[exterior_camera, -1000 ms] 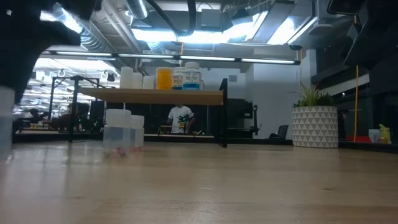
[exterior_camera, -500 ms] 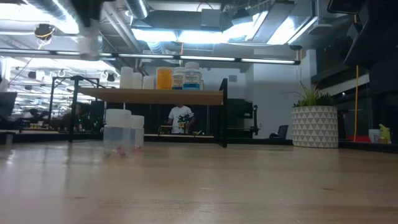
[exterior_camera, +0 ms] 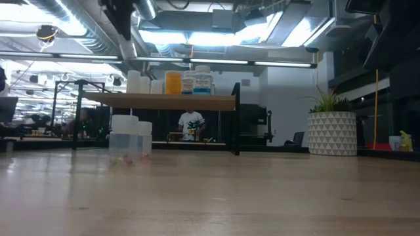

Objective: Pick and place medicine bottles onto shelf by color
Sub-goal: Put the transparent pill bottle on the shelf

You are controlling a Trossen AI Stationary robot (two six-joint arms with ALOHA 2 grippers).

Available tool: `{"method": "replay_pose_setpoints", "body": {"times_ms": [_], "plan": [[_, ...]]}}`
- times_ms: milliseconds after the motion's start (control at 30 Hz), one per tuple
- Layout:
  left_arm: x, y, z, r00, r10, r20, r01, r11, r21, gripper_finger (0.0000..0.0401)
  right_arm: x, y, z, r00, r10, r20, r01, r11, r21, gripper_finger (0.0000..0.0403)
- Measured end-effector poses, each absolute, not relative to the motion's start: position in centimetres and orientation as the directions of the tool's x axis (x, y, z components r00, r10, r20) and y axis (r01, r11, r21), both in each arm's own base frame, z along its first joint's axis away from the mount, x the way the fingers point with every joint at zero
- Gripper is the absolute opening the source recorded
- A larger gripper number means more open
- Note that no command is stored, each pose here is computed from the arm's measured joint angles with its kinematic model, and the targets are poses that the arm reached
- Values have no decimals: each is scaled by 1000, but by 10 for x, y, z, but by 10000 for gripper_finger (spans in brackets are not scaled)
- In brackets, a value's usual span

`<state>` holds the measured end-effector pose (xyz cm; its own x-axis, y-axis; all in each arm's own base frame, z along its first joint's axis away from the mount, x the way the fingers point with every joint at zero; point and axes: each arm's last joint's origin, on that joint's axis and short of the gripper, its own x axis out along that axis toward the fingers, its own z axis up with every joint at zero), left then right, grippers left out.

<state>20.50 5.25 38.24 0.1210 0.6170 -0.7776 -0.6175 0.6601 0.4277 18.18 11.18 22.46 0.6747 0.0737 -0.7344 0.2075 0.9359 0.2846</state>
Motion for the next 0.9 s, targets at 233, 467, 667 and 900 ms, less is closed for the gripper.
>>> {"method": "replay_pose_setpoints", "body": {"times_ms": [233, 467, 667, 900], "plan": [[200, 116, 387, 102, 665, -740, -724, 560, 403, 120, 182, 112, 225, 675, 73, -734, 206, 937, 283, 13], [173, 166, 388, 115, 608, -785, -818, 506, 273, 120, 181, 111, 220, 672, 71, -737, 209, 937, 281, 13], [158, 197, 372, 17, 532, -847, -856, 445, 263, 120, 178, 109, 212, 651, 59, -756, 216, 941, 259, 13], [170, 218, 349, -22, 451, -892, -838, 478, 263, 120, 179, 107, 212, 642, 70, -763, 216, 939, 269, 13]]}}
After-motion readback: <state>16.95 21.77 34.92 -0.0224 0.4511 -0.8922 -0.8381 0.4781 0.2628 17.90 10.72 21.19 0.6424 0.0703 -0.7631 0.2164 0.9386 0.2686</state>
